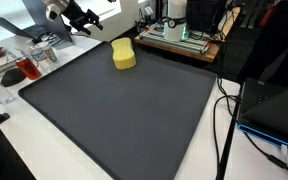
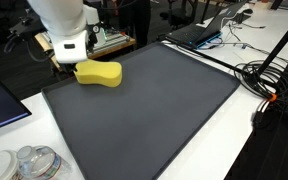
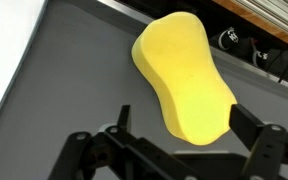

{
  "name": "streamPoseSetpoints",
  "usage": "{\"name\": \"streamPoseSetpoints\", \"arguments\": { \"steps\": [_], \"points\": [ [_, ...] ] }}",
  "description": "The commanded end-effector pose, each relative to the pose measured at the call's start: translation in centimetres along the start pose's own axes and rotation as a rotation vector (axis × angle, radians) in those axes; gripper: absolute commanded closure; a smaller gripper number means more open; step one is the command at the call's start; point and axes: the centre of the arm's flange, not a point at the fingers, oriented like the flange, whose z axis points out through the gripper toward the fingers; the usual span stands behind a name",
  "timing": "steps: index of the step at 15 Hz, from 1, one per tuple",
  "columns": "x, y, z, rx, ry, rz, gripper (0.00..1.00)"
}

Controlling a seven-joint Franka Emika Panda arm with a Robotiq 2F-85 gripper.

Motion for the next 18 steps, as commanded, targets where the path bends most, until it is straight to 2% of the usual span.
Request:
{"name": "streamPoseSetpoints", "arguments": {
  "steps": [1, 6, 8, 14, 18],
  "points": [
    [-2.8, 2.9, 1.0, 0.086, 0.081, -0.012, 0.00],
    [-7.7, 5.2, 3.1, 0.106, 0.221, 0.061, 0.00],
    [-9.7, 5.4, 4.6, 0.111, 0.254, 0.083, 0.00],
    [-14.7, 4.0, 8.4, 0.061, 0.362, 0.128, 0.00],
    [-17.2, 2.2, 10.3, 0.141, 0.459, 0.204, 0.00]
  ]
}}
